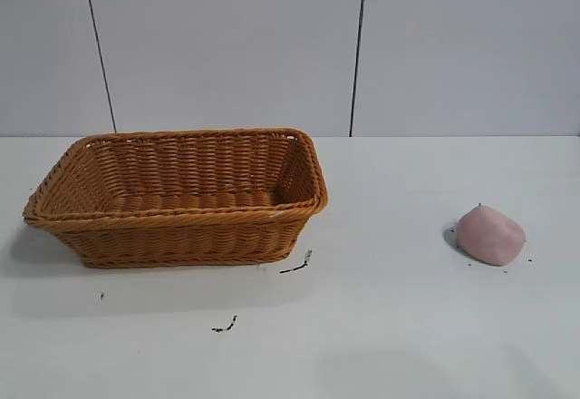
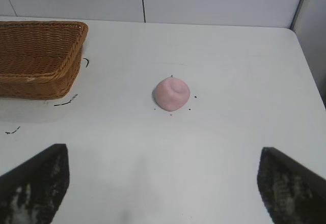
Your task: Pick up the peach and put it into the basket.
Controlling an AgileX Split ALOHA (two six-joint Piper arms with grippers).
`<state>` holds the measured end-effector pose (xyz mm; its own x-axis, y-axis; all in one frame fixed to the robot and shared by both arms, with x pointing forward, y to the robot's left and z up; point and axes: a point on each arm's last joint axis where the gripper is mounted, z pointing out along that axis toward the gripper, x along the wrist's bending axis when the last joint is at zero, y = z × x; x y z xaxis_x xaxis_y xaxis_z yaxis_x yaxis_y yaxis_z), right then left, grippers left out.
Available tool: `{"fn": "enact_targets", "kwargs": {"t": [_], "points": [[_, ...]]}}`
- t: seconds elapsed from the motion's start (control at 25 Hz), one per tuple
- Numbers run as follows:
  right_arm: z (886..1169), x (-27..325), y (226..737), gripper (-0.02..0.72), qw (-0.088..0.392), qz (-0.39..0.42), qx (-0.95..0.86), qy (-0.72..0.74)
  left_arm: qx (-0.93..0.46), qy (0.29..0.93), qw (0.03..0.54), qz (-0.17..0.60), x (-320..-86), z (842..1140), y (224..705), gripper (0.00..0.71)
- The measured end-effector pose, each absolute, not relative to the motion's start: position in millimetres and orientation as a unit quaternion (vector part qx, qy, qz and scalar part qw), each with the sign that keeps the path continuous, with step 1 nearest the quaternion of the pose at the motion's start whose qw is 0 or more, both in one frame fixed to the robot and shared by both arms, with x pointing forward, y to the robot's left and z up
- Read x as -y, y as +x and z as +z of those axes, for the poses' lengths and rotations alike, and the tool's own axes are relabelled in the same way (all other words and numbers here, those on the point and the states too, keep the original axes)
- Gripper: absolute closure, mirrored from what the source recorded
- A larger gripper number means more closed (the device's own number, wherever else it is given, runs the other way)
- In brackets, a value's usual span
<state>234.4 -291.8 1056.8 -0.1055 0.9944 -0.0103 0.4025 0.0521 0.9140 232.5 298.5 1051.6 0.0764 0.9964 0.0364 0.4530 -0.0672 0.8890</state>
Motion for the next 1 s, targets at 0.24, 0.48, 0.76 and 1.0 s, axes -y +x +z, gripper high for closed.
{"fn": "enact_targets", "kwargs": {"t": [0.24, 0.48, 0.76, 1.0], "points": [[1057, 292, 234, 0.014, 0.368, 0.402, -0.625, 0.559, -0.573, 0.632, 0.372, 0.365, -298, 1052, 232, 0.018], [1057, 292, 237, 0.014, 0.36, 0.4, -0.624, 0.566, -0.573, 0.632, 0.372, 0.365, -298, 1052, 232, 0.018], [1077, 291, 297, 0.014, 0.263, 0.315, -0.66, 0.629, -0.573, 0.632, 0.372, 0.365, -298, 1052, 232, 0.018], [1082, 290, 390, 0.014, 0.186, 0.227, -0.693, 0.658, -0.573, 0.632, 0.372, 0.365, -298, 1052, 232, 0.018]]}}
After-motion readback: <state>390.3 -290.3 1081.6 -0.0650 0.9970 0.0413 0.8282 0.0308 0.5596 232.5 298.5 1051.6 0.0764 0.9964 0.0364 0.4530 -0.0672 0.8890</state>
